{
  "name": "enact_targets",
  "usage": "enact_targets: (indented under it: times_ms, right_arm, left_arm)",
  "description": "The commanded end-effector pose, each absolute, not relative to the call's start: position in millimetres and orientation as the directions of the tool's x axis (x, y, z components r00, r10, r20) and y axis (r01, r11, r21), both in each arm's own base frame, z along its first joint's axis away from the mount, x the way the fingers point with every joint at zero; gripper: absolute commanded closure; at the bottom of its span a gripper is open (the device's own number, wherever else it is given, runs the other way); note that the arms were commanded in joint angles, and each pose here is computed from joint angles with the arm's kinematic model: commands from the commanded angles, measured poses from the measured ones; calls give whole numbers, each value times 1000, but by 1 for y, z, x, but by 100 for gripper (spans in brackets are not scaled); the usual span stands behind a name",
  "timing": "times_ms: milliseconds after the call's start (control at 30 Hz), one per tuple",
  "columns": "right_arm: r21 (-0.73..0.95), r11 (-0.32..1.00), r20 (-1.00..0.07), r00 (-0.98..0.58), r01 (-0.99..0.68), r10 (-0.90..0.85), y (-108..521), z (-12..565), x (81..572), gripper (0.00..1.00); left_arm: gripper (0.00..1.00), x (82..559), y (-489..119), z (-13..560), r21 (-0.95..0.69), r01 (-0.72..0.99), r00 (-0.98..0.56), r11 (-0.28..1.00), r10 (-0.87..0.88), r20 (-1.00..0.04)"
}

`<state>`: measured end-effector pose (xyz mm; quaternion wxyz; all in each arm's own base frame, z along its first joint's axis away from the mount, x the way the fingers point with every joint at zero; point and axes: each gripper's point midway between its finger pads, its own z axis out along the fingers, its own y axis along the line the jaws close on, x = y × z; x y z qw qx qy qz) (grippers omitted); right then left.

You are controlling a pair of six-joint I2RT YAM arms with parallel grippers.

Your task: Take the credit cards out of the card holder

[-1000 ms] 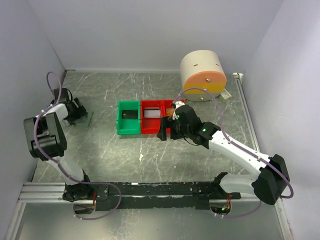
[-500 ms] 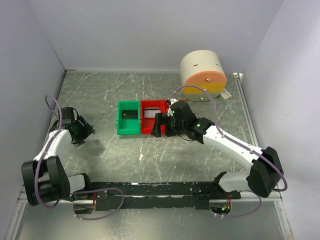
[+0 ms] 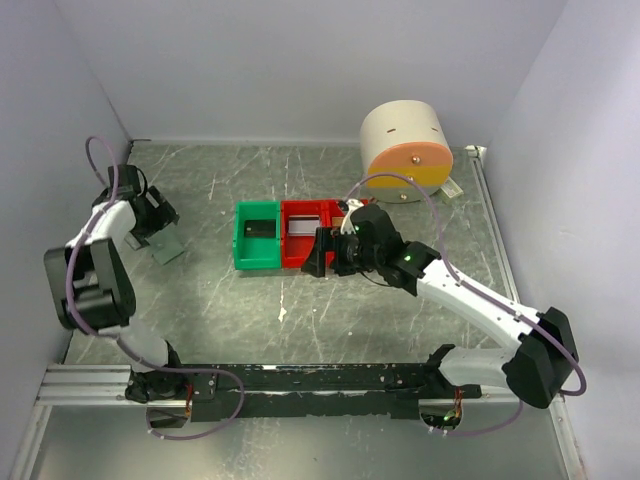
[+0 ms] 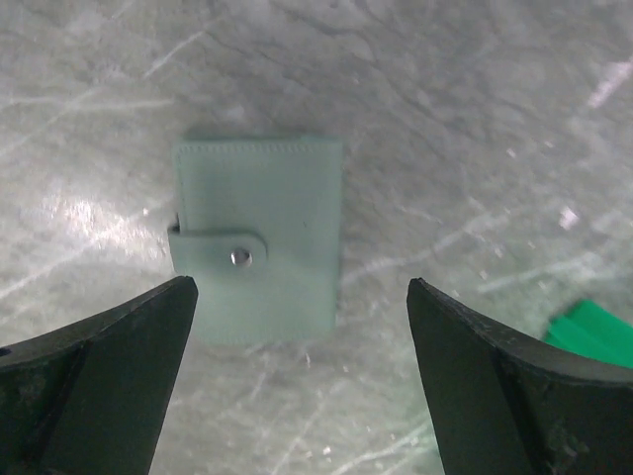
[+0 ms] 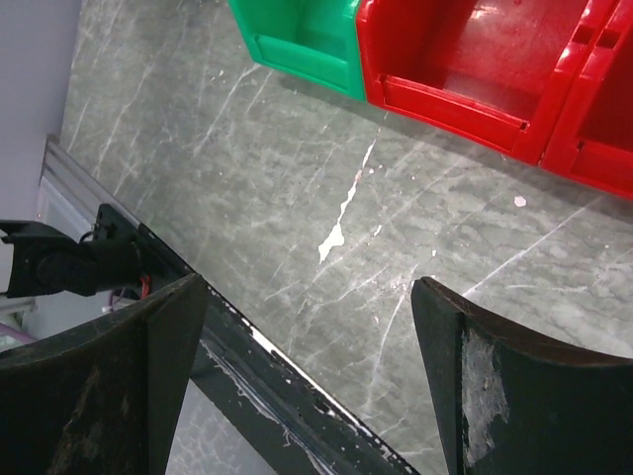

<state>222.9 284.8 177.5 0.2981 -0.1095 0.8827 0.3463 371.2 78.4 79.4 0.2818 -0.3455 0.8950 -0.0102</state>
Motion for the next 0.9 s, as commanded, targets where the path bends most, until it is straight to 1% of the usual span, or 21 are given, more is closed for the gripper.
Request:
enact_targets:
  times_ms: [0,133,267,400,500,567,633,767,867]
  right_arm:
    - [551,722,-608,-794,-418,5,283,179,218,15]
    - [527,735,-604,-797,-427,-30,278,170,214,14]
    - [523,739,-598,-801,-425,-37,276,163,212,14]
    - [531,736,-585,-810,-420,-40,278,157,211,14]
    - [530,738,-574,-817,-418,-50,278,153,210,14]
    - [527,741,-569,-821,-416,-56,277,150,209,14]
    - [521,747,-566,-822,-414,-60,275,146,208,14]
    - [506,763,-558,-827,-402,-66,272,138,208,14]
    - [507,769,-545,-836,-390,-65,272,134,209,14]
  left_arm:
    - [1,389,102,57,-116,-631,-648,767,-603,-464]
    - [2,408,108,43,-90,-607,-687,790,-579,-439]
    - [5,402,110,17,-36,-608,-728,793,-576,-372]
    - [10,375,104,-4,-29,-650,-715,760,-623,-317]
    - [14,360,93,-10,-57,-644,-721,763,-630,-288]
    - [18,350,84,-11,-78,-634,-729,770,-628,-272]
    - [22,339,74,-9,-94,-618,-740,781,-618,-266]
    - [22,311,51,3,-125,-621,-729,774,-629,-272]
    - [24,288,25,7,-178,-620,-714,764,-644,-276]
